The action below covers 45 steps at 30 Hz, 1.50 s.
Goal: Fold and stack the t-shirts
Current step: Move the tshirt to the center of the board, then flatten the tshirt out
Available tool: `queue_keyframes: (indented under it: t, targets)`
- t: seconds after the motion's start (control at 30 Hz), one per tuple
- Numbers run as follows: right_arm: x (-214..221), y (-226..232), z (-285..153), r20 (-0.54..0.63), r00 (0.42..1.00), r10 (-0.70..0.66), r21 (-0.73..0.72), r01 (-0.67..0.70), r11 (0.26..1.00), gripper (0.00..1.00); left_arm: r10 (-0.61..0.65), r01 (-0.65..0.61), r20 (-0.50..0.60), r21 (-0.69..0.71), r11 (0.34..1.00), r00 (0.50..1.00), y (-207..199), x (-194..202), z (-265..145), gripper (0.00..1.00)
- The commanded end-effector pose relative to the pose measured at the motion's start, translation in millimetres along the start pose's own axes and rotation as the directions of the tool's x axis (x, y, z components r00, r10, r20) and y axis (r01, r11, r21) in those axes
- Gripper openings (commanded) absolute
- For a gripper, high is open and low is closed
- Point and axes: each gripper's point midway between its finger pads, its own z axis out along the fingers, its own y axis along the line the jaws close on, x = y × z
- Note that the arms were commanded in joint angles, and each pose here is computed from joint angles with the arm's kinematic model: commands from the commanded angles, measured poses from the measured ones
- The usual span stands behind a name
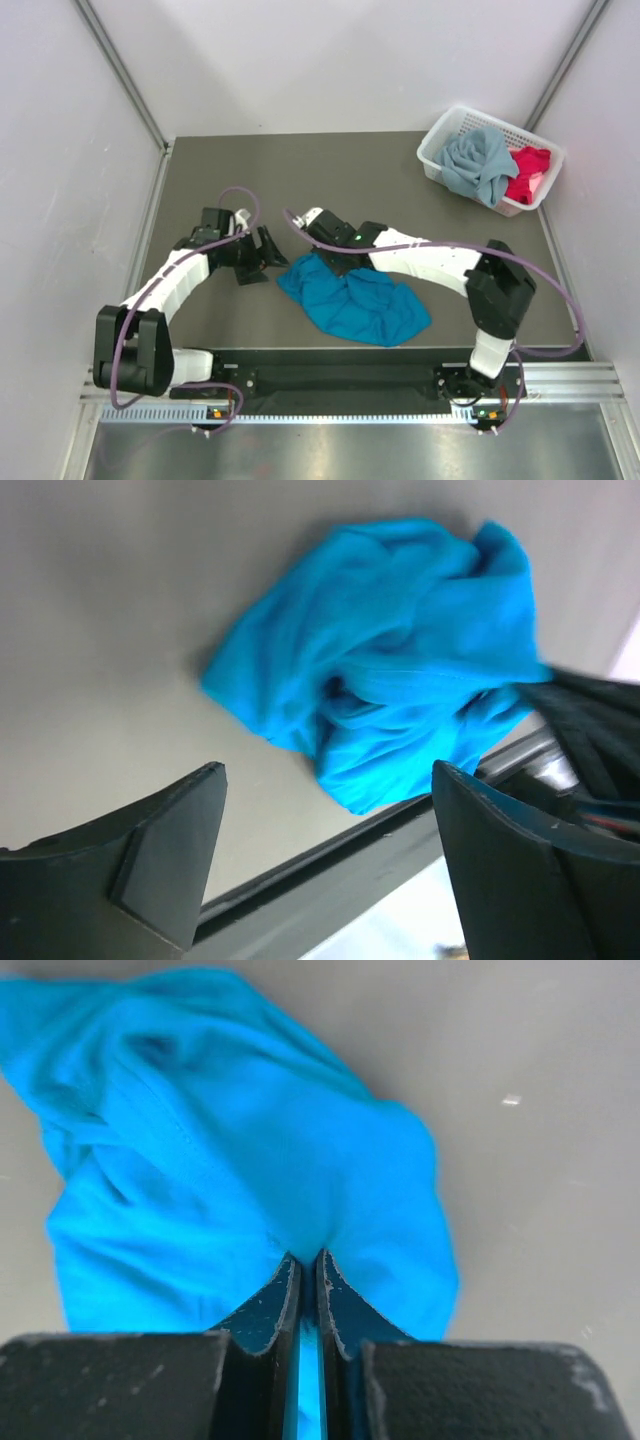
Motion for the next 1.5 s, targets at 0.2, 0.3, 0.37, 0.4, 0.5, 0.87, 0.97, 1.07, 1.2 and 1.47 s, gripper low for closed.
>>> queue_keyframes:
  t: [0.2,0.3,0.37,0.4,0.5,0.87,0.97,1.07,1.2,1.47]
  targets:
    - [-42,-50,-102,0.219,0.947,0.236,-0.007,-0.240,0.971,0.01,0.369,-0.370,0.080,-0.006,0.929,0.926,-58,-3,4,0.88]
    - [-42,-60,-119,0.246,0.929,0.276,-0.031,-0.277,0.960,0.00,0.425,-0.427,0.105,-0.004,0.904,0.899,-62,-5,-2,0.90]
    - [-39,-64,-130,0.262,0.918,0.297,-0.046,-0.296,0.954,0.00,0.467,-0.472,0.114,0.017,0.881,0.877,-67,-6,-2,0.91]
    - [-39,-63,-134,0.268,0.912,0.311,-0.061,-0.306,0.950,0.00,0.490,-0.498,0.123,0.036,0.867,0.863,-74,-5,-2,0.92]
    - [-35,-65,-149,0.296,0.893,0.340,-0.088,-0.329,0.940,0.00,0.562,-0.571,0.114,0.077,0.817,0.819,-88,1,5,0.93]
    - [-29,-70,-184,0.328,0.824,0.461,-0.163,-0.431,0.887,0.00,0.656,-0.629,-0.043,0.241,0.739,0.754,-120,55,60,0.90]
    - [-30,-75,-202,0.358,0.783,0.508,-0.191,-0.472,0.861,0.00,0.656,-0.620,-0.075,0.262,0.740,0.751,-129,57,67,0.60]
    - [-22,-100,-225,0.411,0.711,0.570,-0.142,-0.568,0.811,0.00,0.691,-0.657,-0.012,0.297,0.693,0.723,-168,55,53,0.00]
    - [1,-152,-284,0.571,0.554,0.606,-0.034,-0.722,0.691,0.00,0.705,-0.689,0.085,0.321,0.650,0.705,-222,57,7,0.00]
    - [51,-220,-421,0.847,0.183,0.500,-0.093,-0.874,0.477,0.00,0.707,-0.725,0.268,0.489,0.486,0.654,-326,125,-96,0.00]
